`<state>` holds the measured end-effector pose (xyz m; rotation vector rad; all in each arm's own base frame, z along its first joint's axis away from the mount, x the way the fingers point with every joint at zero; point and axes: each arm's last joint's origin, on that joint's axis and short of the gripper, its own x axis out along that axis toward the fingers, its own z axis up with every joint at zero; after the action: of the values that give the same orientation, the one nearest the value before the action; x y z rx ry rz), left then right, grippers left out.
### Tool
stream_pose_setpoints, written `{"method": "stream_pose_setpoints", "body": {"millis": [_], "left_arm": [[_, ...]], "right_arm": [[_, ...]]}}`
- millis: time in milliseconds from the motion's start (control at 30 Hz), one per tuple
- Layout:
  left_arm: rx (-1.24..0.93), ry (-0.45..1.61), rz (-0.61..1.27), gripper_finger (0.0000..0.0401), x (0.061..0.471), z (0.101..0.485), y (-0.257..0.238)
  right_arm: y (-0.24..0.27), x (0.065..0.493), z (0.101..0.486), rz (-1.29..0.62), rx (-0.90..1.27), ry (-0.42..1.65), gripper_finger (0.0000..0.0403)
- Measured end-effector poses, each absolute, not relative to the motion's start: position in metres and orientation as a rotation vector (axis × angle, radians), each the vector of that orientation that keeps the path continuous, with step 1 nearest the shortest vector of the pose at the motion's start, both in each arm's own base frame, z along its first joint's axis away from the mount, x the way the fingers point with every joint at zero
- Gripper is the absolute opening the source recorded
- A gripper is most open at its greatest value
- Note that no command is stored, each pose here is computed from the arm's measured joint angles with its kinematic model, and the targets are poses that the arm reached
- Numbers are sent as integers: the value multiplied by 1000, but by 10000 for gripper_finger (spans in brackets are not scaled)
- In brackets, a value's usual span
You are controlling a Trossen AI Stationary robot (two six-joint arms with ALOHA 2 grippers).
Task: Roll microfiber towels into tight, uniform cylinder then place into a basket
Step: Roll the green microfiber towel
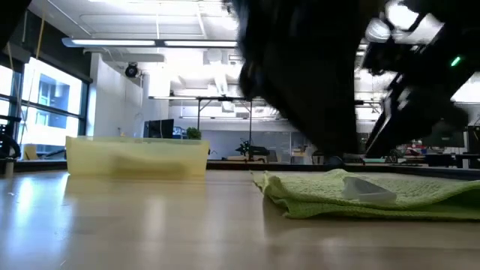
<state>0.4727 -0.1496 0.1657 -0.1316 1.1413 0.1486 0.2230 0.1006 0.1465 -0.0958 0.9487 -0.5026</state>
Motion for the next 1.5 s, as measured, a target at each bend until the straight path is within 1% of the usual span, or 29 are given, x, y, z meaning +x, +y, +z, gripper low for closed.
{"method": "stream_pose_setpoints", "body": {"millis": [67, 100, 167, 267, 433, 567, 600, 767, 933, 1067, 1200, 1333, 1500], "left_arm": [[-104, 1102, 110, 131, 475, 182, -152], [-74, 1115, 98, 131, 472, 188, -151], [-17, 1101, 57, 131, 473, 197, -154], [147, 1126, -34, 131, 467, 206, -160], [385, 1139, -207, 131, 458, 200, -175], [522, 1176, -251, 131, 453, 187, -176], [545, 1177, -252, 131, 452, 185, -176], [629, 1217, -278, 131, 447, 171, -175], [802, 1250, -376, 131, 439, 155, -173], [914, 1242, -314, 131, 439, 149, -170], [904, 1217, -311, 131, 442, 150, -171], [866, 1177, -344, 131, 445, 149, -174], [894, 1165, -377, 131, 447, 136, -180]], "right_arm": [[105, 216, 159, -462, -109, 929, 165], [108, 213, 164, -425, -116, 925, 165], [114, 204, 171, -314, -146, 944, 165], [128, 190, 175, -119, -204, 978, 165], [150, 168, 168, 147, -403, 973, 165], [165, 162, 158, 316, -631, 928, 165], [168, 163, 156, 337, -658, 912, 165], [180, 173, 145, 359, -647, 855, 165], [188, 182, 133, 414, -740, 803, 165], [190, 187, 124, 407, -787, 792, 165], [190, 189, 119, 378, -806, 797, 165], [193, 190, 119, 397, -811, 771, 165], [195, 193, 121, 420, -830, 734, 165]]}}
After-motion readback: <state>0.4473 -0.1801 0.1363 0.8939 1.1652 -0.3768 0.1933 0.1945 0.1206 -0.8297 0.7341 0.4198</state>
